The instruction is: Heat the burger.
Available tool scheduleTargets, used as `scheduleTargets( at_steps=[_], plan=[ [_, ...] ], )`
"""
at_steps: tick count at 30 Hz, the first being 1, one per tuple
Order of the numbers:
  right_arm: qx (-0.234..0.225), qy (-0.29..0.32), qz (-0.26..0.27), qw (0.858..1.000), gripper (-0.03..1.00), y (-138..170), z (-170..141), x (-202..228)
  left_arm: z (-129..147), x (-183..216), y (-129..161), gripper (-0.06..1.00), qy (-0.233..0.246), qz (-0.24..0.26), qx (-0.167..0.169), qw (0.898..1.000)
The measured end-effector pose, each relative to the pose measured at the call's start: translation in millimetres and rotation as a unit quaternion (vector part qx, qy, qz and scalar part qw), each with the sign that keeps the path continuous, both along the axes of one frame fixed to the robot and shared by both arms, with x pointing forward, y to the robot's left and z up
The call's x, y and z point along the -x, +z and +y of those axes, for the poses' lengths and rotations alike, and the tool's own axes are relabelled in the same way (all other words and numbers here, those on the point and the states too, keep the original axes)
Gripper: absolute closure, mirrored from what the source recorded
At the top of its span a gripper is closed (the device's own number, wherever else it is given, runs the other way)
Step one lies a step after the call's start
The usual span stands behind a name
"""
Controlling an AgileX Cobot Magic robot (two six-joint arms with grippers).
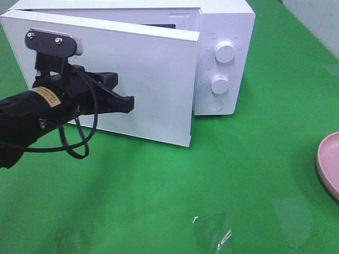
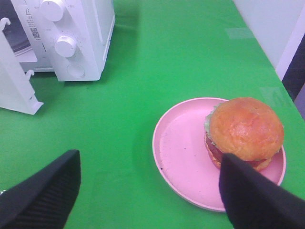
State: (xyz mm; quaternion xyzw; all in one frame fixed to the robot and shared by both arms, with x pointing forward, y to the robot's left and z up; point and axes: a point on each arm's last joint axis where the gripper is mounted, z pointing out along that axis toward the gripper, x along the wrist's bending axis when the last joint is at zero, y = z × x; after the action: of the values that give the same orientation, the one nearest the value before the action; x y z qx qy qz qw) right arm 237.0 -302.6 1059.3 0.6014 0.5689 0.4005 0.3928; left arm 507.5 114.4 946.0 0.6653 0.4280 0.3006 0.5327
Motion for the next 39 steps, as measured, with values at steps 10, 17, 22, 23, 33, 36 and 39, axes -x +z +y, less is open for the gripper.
scheduleTargets(
  at_steps=[10,17,22,23,33,36,39],
  plan=[
    [0.000,0.000,0.000,1.000,0.20,0.0,0.0,0.0,-38.0,-38.9,5.4,0.94,0.010,-0.018,0.023,1.000],
    [0.000,0.000,0.000,1.000,0.20,0.0,0.0,0.0,-60.5,-55.1,3.7,0.94,-0.005,-0.014,0.011,1.000],
    [0.000,0.000,0.000,1.000,0.20,0.0,0.0,0.0,-68.1,-58.9,1.4,0.94,-0.014,-0.015,0.003,1.000],
    [0.000,0.000,0.000,1.000,0.20,0.0,0.0,0.0,-68.8,-59.9,1.4,0.94,-0.014,-0.014,0.002,1.000],
    [0.000,0.000,0.000,1.000,0.21,0.0,0.0,0.0,-57.1,-70.5,-3.8,0.94,0.027,0.011,0.000,1.000],
    [-0.001,0.001,0.001,1.000,0.21,-0.5,0.2,-0.3,-56.7,-70.5,-4.5,0.94,0.024,0.010,-0.011,1.000],
    [-0.001,0.001,0.002,1.000,0.21,-0.8,0.2,-0.4,-56.7,-70.4,-5.0,0.94,0.023,0.012,-0.014,1.000]
  ],
)
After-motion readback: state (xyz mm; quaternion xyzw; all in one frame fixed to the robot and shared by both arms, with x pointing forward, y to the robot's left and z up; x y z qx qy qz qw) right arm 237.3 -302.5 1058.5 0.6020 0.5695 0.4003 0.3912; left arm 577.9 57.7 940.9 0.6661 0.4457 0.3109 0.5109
